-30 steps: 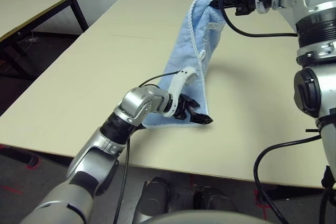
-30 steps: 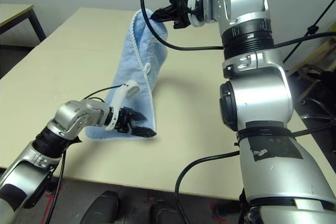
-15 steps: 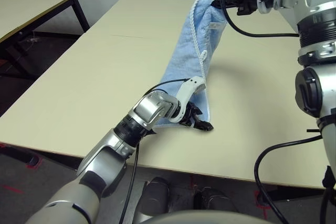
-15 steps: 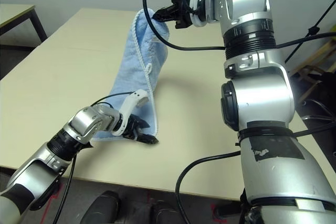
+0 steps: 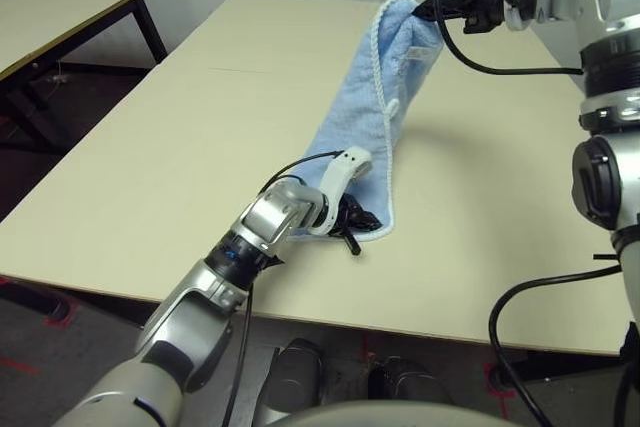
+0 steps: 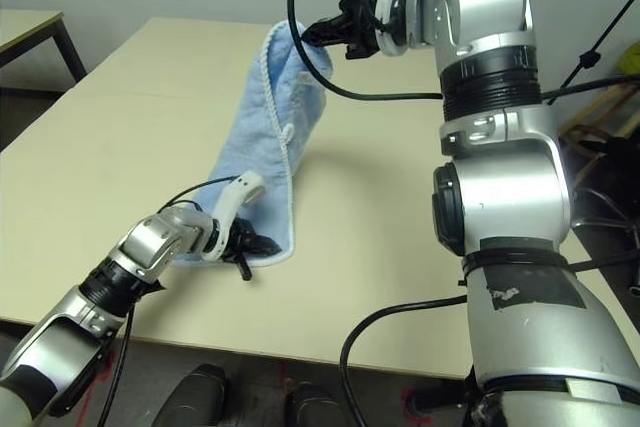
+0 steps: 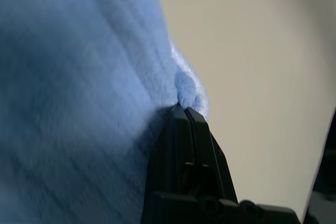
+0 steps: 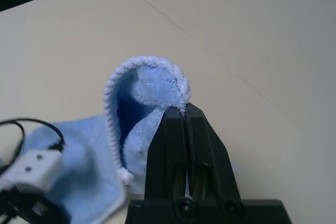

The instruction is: Fold the towel and set it aside.

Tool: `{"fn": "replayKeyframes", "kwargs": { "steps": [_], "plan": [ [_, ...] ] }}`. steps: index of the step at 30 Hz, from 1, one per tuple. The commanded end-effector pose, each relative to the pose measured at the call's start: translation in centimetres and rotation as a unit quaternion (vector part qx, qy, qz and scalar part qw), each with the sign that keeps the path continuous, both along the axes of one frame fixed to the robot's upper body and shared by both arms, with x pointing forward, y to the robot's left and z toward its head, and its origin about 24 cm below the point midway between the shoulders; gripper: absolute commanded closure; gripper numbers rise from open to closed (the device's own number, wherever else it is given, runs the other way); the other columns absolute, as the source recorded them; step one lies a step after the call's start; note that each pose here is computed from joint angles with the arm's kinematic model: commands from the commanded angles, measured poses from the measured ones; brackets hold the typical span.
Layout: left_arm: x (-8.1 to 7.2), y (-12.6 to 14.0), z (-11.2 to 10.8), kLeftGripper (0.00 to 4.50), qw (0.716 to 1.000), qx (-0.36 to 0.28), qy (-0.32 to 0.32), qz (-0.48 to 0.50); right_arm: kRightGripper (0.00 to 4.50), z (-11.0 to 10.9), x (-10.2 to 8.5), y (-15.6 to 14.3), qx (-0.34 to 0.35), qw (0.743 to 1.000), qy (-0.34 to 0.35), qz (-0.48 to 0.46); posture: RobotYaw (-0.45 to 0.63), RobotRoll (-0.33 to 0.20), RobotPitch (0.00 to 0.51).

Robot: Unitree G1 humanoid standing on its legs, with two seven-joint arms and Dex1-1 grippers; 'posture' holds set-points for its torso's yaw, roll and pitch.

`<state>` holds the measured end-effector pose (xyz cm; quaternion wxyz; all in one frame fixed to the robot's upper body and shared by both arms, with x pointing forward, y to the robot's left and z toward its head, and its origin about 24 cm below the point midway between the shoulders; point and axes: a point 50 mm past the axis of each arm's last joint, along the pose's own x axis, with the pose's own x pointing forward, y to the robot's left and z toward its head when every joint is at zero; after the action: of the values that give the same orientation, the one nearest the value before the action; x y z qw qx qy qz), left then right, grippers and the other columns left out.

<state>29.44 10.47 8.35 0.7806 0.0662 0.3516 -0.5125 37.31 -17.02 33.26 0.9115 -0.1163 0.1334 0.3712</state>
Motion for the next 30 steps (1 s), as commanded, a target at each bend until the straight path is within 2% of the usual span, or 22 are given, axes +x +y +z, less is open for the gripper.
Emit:
{"fn": "replayKeyframes", "kwargs": {
  "steps": [1,7,11,14,17,20,22,26,28,30],
  "plan": [
    [-1.1,1.4,1.6,4.46,0.999,-0.029,0.017,-0.008,4.50,-0.6,-0.4,-0.8,-0.002,1.000,0.009,0.004,0.17,0.000,0.030],
    [-2.9,4.3,6.1,4.46,0.994,-0.098,0.007,-0.045,4.50,-3.6,-1.1,-3.4,-0.022,0.998,0.065,0.007,0.18,0.000,0.035],
    [-3.5,7.3,8.4,4.46,0.993,-0.109,0.005,-0.049,4.50,-7.6,-2.2,-6.0,-0.048,0.990,0.129,0.006,0.18,0.000,0.041],
    [-3.6,8.9,9.2,4.46,0.993,-0.108,0.010,-0.039,4.50,-9.2,-3.0,-7.1,-0.053,0.986,0.157,0.013,0.17,0.000,0.042],
    [-3.1,10.9,9.9,4.46,0.997,-0.077,0.001,-0.021,4.50,-11.4,-4.4,-7.1,-0.047,0.978,0.183,0.088,0.18,0.000,0.042],
    [-1.6,12.7,10.0,4.46,0.999,-0.024,-0.037,-0.002,4.50,-13.6,-4.4,-7.2,-0.069,0.978,0.164,0.108,0.17,0.000,0.042],
    [0.2,13.7,10.2,4.46,0.996,0.013,-0.090,0.025,4.50,-14.1,-3.2,-7.3,-0.094,0.984,0.124,0.083,0.17,0.000,0.042],
    [4.5,16.1,11.8,4.46,0.964,0.063,-0.227,0.119,4.50,-12.1,0.0,-7.3,-0.080,0.997,-0.016,0.013,0.17,0.000,0.043],
    [5.9,17.2,13.0,4.46,0.942,0.080,-0.287,0.153,4.50,-10.4,1.0,-7.3,-0.065,0.995,-0.077,-0.020,0.17,0.000,0.044],
    [6.8,17.8,15.2,4.46,0.914,0.074,-0.357,0.179,4.50,-8.4,1.5,-7.4,-0.036,0.988,-0.143,-0.038,0.17,0.000,0.045]
  ]
}}
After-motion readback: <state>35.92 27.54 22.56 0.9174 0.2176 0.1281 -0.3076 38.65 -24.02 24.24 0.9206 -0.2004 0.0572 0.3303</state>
